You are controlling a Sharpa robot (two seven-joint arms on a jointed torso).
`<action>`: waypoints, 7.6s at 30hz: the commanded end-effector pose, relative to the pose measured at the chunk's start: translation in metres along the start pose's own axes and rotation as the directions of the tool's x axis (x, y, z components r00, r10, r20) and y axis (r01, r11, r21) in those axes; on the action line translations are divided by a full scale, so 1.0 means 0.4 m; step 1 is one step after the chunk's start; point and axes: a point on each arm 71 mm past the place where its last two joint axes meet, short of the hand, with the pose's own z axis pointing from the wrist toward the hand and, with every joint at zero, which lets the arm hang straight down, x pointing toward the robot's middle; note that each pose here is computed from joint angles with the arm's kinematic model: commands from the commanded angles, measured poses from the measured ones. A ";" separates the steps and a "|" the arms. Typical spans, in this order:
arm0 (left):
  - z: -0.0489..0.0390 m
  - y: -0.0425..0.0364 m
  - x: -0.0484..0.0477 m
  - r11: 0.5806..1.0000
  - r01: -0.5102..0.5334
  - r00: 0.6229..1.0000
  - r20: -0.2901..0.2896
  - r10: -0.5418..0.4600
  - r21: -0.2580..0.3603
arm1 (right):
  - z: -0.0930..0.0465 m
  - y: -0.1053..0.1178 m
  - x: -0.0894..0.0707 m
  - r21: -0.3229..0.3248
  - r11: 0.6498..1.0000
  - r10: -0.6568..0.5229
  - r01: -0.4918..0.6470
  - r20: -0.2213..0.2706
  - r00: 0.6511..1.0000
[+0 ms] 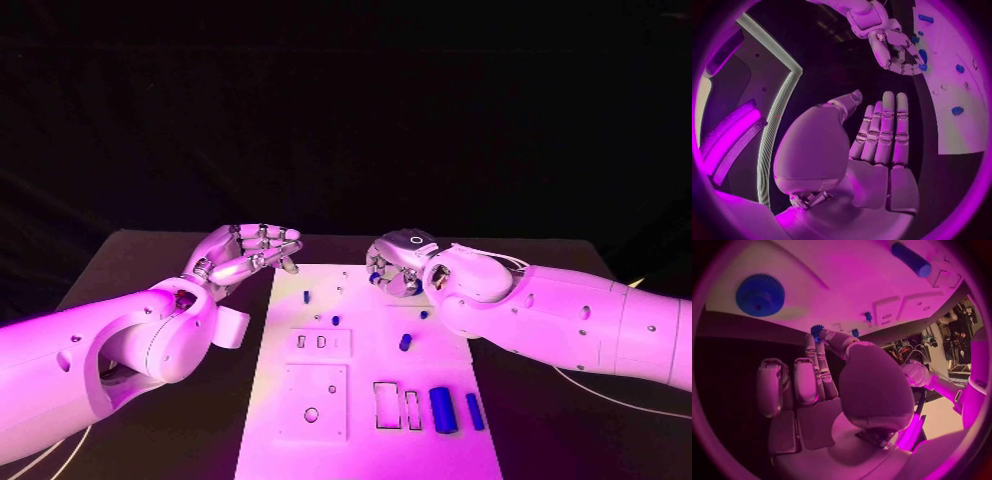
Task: Assemble the parts on the task board
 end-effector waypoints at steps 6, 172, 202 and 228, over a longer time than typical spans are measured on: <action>0.004 -0.005 0.011 1.000 0.018 1.000 -0.025 -0.018 0.008 | 0.041 0.021 -0.014 0.001 1.000 -0.006 0.006 0.087 0.996; 0.030 -0.024 0.000 0.999 0.039 0.997 -0.067 -0.039 0.009 | -0.037 -0.018 -0.022 0.065 0.996 0.053 -0.057 0.066 0.996; 0.035 -0.023 0.009 0.999 0.043 0.996 -0.076 -0.043 0.008 | 0.051 0.128 0.050 -0.027 1.000 -0.009 0.009 0.009 1.000; 0.037 -0.019 0.006 0.999 0.043 0.996 -0.078 -0.043 -0.002 | 0.056 0.128 0.073 -0.015 1.000 -0.010 0.009 -0.036 0.999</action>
